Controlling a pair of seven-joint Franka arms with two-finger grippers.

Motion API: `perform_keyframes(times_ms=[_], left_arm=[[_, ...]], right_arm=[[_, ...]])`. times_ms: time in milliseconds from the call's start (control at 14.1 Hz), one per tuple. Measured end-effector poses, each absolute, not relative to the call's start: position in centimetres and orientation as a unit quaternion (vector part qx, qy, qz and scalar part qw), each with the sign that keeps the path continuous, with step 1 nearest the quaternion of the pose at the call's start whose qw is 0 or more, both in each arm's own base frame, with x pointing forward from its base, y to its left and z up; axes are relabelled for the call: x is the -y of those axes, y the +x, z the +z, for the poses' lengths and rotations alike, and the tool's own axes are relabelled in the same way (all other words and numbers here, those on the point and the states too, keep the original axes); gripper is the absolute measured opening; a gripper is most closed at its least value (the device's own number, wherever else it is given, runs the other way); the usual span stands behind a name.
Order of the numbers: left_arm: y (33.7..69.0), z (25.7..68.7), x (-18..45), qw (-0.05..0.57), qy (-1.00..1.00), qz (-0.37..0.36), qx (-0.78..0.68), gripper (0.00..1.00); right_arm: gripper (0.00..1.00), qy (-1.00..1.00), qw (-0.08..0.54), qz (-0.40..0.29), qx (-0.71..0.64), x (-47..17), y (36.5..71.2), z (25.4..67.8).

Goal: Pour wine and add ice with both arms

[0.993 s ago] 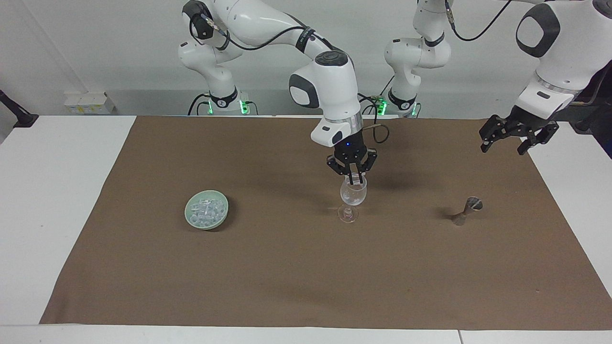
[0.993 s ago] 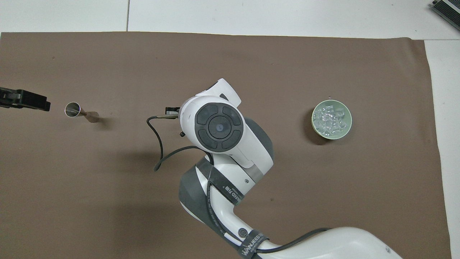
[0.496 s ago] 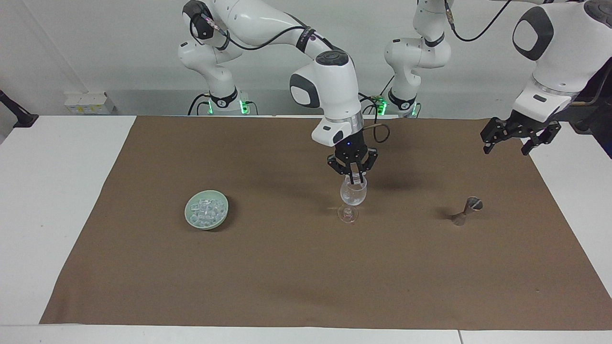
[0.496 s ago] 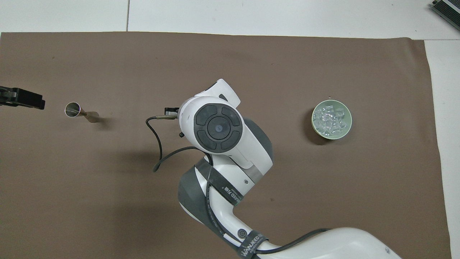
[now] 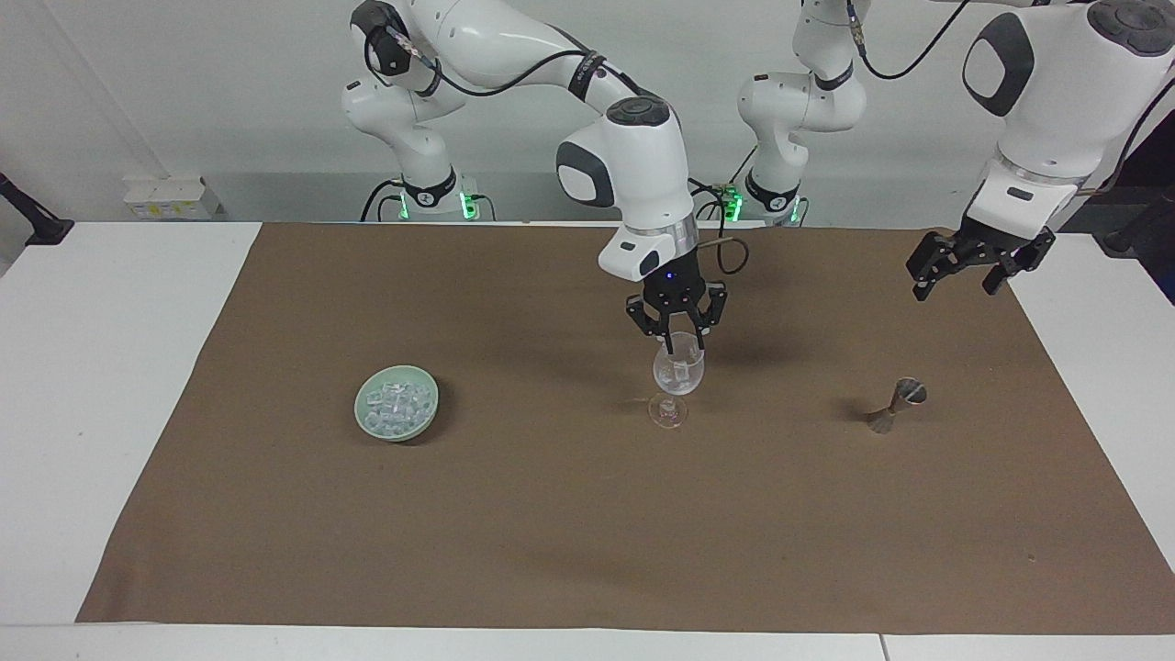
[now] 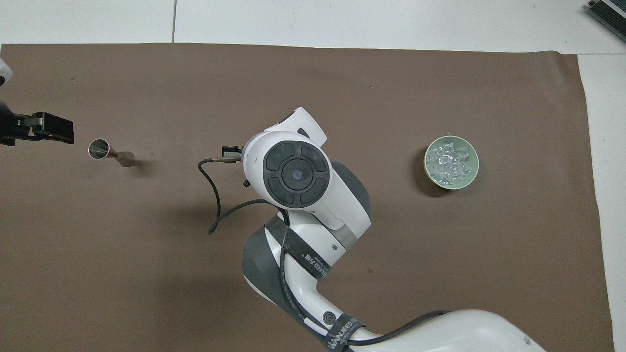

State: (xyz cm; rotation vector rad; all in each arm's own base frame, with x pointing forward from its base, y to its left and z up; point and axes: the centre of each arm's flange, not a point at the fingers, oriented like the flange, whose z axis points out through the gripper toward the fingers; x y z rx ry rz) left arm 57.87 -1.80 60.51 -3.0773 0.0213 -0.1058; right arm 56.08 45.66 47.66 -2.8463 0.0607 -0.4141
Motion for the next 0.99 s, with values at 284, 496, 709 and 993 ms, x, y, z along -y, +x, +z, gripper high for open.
perform_keyframes(times_ms=[284, 496, 709, 993], left_arm=[[57.9, 60.6, 0.6, 0.028, -0.999, -0.035, -0.014, 1.0], [57.9, 60.6, 0.5, 0.021, -0.999, -0.034, -0.017, 1.0], [57.9, 60.6, -0.5, -0.001, -0.999, -0.034, -0.014, 1.0], [57.8, 60.6, -2.0, -0.016, -0.999, -0.034, -0.036, 1.0]], right_arm=[[0.48, -0.978, 0.139, -0.152, -0.02, -45.8, 56.0, 49.1], [0.5, -0.976, 0.141, -0.165, -0.025, -44.9, 55.8, 52.1], [0.58, -0.982, 0.104, -0.152, -0.043, -41.3, 55.0, 55.8], [0.81, -0.987, 0.051, -0.133, -0.073, -34.7, 53.8, 58.0]])
